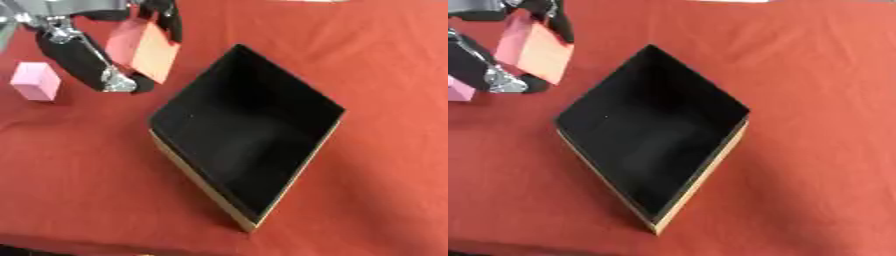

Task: Pick up objects on the table and place them in the box.

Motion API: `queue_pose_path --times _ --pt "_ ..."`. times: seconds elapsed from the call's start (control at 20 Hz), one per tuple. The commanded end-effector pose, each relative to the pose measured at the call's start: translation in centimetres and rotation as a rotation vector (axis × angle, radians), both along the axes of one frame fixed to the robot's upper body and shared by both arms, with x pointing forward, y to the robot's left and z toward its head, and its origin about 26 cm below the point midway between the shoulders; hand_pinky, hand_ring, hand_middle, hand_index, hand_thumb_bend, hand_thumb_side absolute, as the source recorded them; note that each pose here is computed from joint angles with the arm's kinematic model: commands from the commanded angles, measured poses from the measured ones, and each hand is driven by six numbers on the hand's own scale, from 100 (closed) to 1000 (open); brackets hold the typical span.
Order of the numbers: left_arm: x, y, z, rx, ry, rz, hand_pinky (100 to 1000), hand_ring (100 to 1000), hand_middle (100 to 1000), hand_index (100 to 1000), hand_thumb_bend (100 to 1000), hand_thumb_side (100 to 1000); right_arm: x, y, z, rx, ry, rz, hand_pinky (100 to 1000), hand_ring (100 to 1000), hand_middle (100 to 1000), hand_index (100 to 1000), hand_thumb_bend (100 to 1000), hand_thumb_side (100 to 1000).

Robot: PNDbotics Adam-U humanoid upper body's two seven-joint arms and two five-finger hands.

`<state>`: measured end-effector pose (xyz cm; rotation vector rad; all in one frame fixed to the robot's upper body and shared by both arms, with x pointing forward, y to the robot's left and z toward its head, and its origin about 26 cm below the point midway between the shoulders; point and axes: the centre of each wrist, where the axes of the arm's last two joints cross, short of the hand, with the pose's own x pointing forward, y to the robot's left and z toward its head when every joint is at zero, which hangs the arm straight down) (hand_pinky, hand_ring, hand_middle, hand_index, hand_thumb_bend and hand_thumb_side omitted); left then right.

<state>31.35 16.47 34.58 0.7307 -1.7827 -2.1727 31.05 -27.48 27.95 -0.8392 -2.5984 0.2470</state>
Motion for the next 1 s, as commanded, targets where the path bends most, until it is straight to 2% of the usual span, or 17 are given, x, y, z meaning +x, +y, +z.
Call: queue_pose_path --times 0.05,0.3,0.55,1.0 --pt "-0.1 -2.1 0.3 -0.007 -0.004 -0.058 233 470 532 712 183 100 -0.4 0.0 0.7 -0.014 -0.026 0.01 810 654 547 803 100 667" --pt "0.4 -5.6 -0.7 0.0 0.006 -0.11 246 479 540 717 194 100 -0.4 0.1 0.7 -0.015 -0.026 0.017 810 654 547 803 100 668" --pt "1.8 -8.9 -2.5 0.031 0.057 -0.112 272 495 554 722 230 100 -0.4 0.1 0.6 -0.016 -0.022 0.02 810 654 546 803 100 668" --pt "4.5 -11.8 -6.9 0.105 0.097 -0.076 323 526 581 741 264 100 -0.4 0.1 0.5 -0.008 -0.021 0.025 811 654 545 803 100 669"
